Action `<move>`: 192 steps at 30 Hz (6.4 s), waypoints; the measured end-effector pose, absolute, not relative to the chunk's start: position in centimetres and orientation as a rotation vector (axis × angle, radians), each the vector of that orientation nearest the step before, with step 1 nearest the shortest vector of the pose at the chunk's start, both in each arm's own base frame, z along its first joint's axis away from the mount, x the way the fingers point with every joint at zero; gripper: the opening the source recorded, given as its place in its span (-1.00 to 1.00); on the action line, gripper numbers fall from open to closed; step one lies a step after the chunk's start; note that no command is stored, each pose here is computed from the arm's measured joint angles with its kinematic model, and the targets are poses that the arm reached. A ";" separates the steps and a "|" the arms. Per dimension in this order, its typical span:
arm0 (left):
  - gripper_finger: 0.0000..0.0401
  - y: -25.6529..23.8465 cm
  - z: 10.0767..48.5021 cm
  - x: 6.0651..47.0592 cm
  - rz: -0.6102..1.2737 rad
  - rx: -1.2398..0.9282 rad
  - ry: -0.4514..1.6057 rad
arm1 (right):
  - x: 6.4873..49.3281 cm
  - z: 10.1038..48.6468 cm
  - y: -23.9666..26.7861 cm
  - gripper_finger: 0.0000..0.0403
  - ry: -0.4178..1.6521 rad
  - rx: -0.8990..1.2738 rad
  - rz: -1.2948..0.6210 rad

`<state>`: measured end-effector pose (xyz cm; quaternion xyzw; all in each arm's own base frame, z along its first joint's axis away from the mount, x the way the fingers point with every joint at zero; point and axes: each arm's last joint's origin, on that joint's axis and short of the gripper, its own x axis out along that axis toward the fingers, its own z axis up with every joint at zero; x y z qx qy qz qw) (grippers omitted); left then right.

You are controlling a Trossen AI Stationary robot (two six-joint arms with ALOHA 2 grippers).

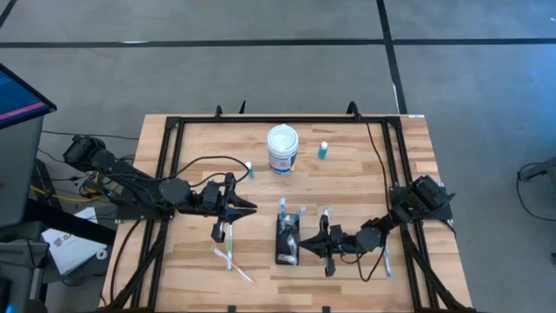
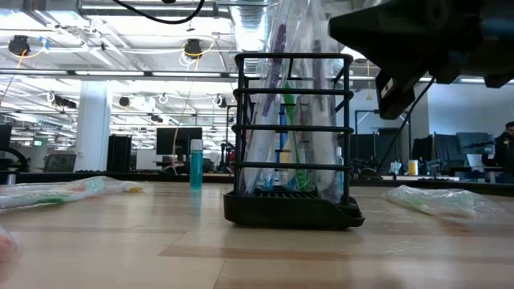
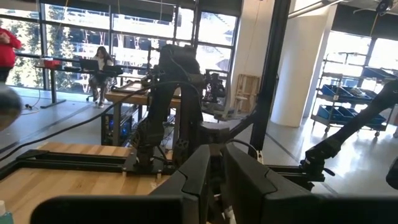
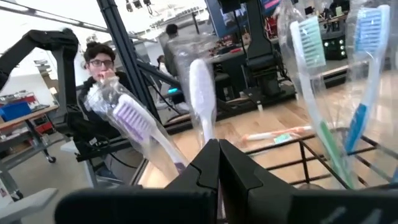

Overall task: Pick & Place toothbrushing station
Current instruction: Put the violet toothbrush into the black mesh organizer, then put the right green toothbrush into the black mesh organizer

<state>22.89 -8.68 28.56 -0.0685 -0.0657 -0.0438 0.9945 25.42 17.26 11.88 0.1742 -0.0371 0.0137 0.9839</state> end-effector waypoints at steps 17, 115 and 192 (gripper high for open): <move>-0.78 -8.7 28.6 22.9 -0.088 -0.137 -0.131 | 23.2 11.5 17.1 -1.00 -0.021 0.337 0.075; -0.78 -8.6 27.4 23.0 -0.077 -0.093 -0.022 | 26.8 16.0 13.0 -0.15 1.154 -0.686 0.443; -0.78 -8.6 27.2 23.0 -0.076 -0.088 -0.002 | 25.7 22.8 14.0 -1.00 0.939 -0.460 0.271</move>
